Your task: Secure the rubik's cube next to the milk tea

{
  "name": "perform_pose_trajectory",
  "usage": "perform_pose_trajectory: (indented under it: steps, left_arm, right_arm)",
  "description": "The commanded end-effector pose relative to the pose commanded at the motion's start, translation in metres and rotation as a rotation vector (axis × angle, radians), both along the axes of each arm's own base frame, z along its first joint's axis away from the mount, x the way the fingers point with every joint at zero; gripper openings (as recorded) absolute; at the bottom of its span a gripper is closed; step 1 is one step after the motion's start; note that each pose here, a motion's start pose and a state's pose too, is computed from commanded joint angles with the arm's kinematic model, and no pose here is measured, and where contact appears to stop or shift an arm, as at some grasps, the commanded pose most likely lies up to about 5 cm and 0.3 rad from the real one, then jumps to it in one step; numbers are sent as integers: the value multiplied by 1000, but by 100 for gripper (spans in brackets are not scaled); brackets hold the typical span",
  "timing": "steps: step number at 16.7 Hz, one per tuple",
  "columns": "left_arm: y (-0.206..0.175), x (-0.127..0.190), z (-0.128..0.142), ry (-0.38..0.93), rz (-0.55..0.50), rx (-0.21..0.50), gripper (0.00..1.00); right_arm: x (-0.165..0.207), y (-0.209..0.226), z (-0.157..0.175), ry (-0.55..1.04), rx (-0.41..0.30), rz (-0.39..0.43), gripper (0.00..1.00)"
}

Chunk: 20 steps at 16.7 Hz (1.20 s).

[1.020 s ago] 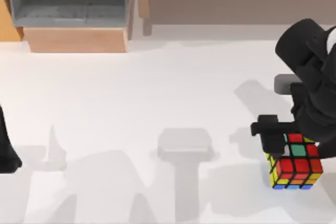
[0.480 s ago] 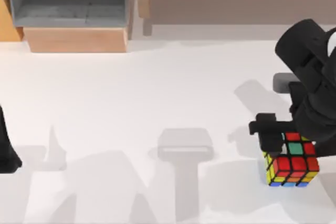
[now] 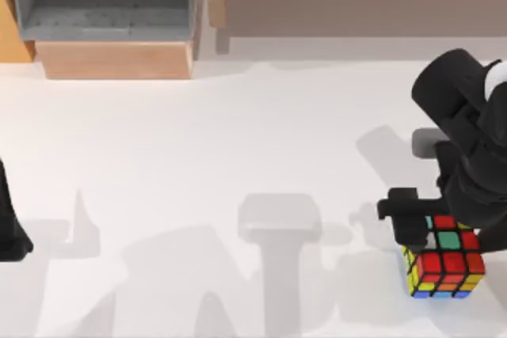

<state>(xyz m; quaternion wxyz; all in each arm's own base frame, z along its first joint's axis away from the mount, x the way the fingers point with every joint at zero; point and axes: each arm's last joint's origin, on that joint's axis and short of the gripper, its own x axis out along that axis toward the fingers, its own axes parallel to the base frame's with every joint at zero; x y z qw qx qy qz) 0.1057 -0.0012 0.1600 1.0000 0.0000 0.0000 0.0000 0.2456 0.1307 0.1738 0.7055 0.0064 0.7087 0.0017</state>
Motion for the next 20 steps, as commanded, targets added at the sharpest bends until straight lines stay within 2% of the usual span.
perform_pose_trajectory:
  steps: [1, 14, 20]
  left_arm:
    - [0, 0, 0, 0, 0, 0, 100]
    - [0, 0, 0, 0, 0, 0, 100]
    - [0, 0, 0, 0, 0, 0, 100]
  right_arm:
    - [0, 0, 0, 0, 0, 0, 0]
    - [0, 0, 0, 0, 0, 0, 98]
    - [0, 0, 0, 0, 0, 0, 100]
